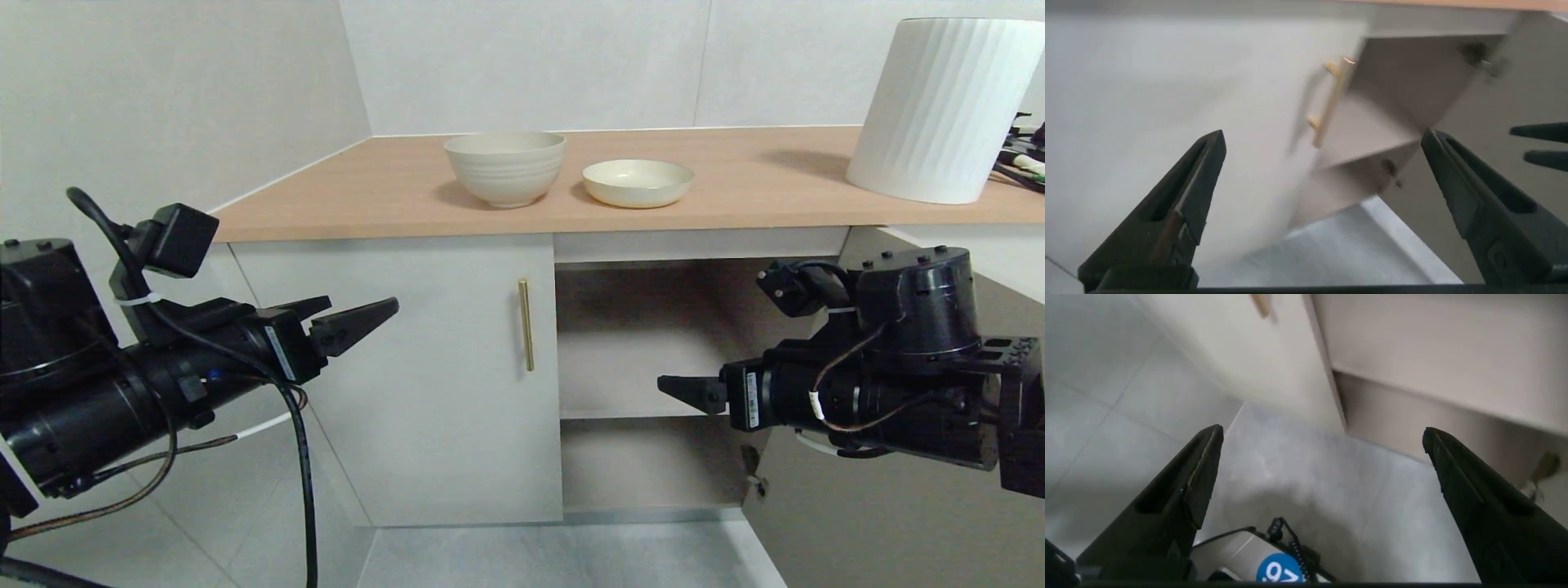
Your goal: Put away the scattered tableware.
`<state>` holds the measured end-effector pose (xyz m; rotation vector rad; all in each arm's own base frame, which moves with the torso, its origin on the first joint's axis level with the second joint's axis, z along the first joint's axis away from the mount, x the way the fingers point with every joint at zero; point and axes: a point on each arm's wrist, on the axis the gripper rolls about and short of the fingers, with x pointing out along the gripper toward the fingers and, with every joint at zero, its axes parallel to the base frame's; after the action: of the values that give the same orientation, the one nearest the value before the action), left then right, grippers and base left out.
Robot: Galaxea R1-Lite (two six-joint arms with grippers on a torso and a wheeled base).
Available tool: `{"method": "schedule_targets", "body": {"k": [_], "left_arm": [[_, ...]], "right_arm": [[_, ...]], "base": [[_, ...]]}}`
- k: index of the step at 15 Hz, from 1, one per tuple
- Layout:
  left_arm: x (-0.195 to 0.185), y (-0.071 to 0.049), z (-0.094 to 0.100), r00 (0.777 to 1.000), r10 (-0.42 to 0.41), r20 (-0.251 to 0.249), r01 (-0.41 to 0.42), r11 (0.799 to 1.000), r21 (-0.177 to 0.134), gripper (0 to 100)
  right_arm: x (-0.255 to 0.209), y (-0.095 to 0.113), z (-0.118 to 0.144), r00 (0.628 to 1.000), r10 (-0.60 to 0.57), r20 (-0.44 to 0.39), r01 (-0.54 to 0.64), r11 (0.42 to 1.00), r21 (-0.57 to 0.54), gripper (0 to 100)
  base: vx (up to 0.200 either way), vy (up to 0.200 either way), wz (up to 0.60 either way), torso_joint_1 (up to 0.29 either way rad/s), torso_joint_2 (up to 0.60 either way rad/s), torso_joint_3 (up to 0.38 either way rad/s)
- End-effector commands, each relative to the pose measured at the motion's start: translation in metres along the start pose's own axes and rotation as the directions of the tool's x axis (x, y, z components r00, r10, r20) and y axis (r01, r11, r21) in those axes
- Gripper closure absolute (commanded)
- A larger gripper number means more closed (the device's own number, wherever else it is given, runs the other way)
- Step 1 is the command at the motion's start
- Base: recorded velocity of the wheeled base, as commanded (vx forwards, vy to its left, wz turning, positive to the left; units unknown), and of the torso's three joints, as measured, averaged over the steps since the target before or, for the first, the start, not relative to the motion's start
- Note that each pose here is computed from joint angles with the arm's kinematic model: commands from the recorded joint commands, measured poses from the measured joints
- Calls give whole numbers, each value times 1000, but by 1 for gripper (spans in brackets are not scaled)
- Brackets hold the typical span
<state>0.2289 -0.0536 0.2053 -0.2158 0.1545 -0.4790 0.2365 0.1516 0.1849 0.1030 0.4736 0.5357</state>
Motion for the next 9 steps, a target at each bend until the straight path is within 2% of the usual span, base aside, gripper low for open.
{"method": "schedule_targets", "body": {"k": [1,4,7,9], "left_arm": [[0,0,0,1000,0,0,0,1000,0,0],[0,0,0,1000,0,0,0,1000,0,0],[-15,-6,4,1000,-7,24,7,1000,7,0],[-21,-8,7,1000,-8,22,8,1000,7,0]], "right_arm": [[-3,0,-2,1000,4,1,-4,1000,-5,0],[-6,4,-1,1000,19,12,-19,1000,-12,0],[-10,10,-5,999,42,3,-42,999,-22,0],[-12,11,-4,999,46,9,-46,999,-25,0]], "base": [[200,0,0,7,-2,2],[200,0,0,4,1,5],[0,0,0,0,0,0],[0,0,0,0,0,0]]}}
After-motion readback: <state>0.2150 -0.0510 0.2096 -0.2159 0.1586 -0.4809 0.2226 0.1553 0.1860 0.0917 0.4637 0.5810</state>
